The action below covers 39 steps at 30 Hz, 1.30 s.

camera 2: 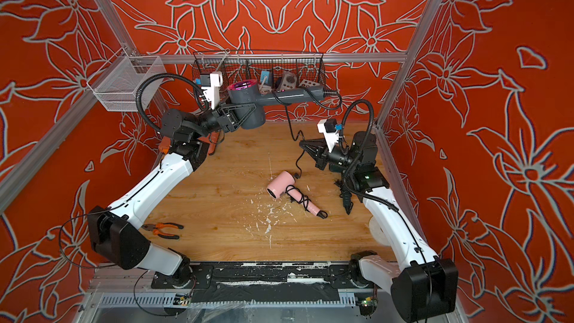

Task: Wrap the cord around the hair dryer
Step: Wrap the power cord around the hair dryer.

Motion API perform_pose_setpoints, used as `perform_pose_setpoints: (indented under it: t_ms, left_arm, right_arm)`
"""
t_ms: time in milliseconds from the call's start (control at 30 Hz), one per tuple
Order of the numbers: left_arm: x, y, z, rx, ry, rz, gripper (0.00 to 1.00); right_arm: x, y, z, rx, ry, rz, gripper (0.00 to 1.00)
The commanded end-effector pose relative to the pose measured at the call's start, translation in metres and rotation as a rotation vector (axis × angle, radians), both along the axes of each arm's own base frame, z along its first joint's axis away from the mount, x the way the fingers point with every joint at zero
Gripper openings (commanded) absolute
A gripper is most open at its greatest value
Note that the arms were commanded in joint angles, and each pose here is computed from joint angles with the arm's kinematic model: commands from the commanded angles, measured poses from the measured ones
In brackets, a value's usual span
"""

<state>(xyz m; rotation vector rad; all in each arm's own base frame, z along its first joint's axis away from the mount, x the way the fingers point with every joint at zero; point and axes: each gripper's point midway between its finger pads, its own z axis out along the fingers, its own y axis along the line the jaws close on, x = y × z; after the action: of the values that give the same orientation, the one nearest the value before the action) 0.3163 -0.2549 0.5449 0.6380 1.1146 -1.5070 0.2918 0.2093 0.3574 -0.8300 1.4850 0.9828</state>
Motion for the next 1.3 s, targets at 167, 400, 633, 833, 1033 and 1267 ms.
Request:
perform_pose_setpoints:
  t_ms: [167,400,633,833,1033,1267]
  left_arm:
    - [-0.009,0.016,0.049,-0.057,-0.140,0.090,0.00]
    - [0.031,0.021,0.032,0.030,-0.117,0.270,0.00]
    - [0.086,0.029,-0.025,0.245,-0.044,0.450,0.00]
    - [0.110,0.036,-0.091,0.465,0.017,0.553,0.00]
    - [0.101,0.030,-0.145,0.619,0.087,0.502,0.00]
    - [0.051,0.020,-0.194,0.763,0.145,0.377,0.00]
  right_arm:
    - [-0.026,0.014,-0.050,-0.121,0.044,0.081,0.00]
    - [-0.062,0.031,-0.053,-0.280,-0.034,0.121,0.00]
    - [-0.106,0.031,-0.029,-0.412,-0.095,0.181,0.00]
    - [-0.130,0.013,0.010,-0.477,-0.172,0.168,0.00]
    - [-0.118,0.000,0.048,-0.558,-0.284,0.076,0.00]
    - [-0.080,-0.010,0.084,-0.679,-0.400,-0.073,0.00]
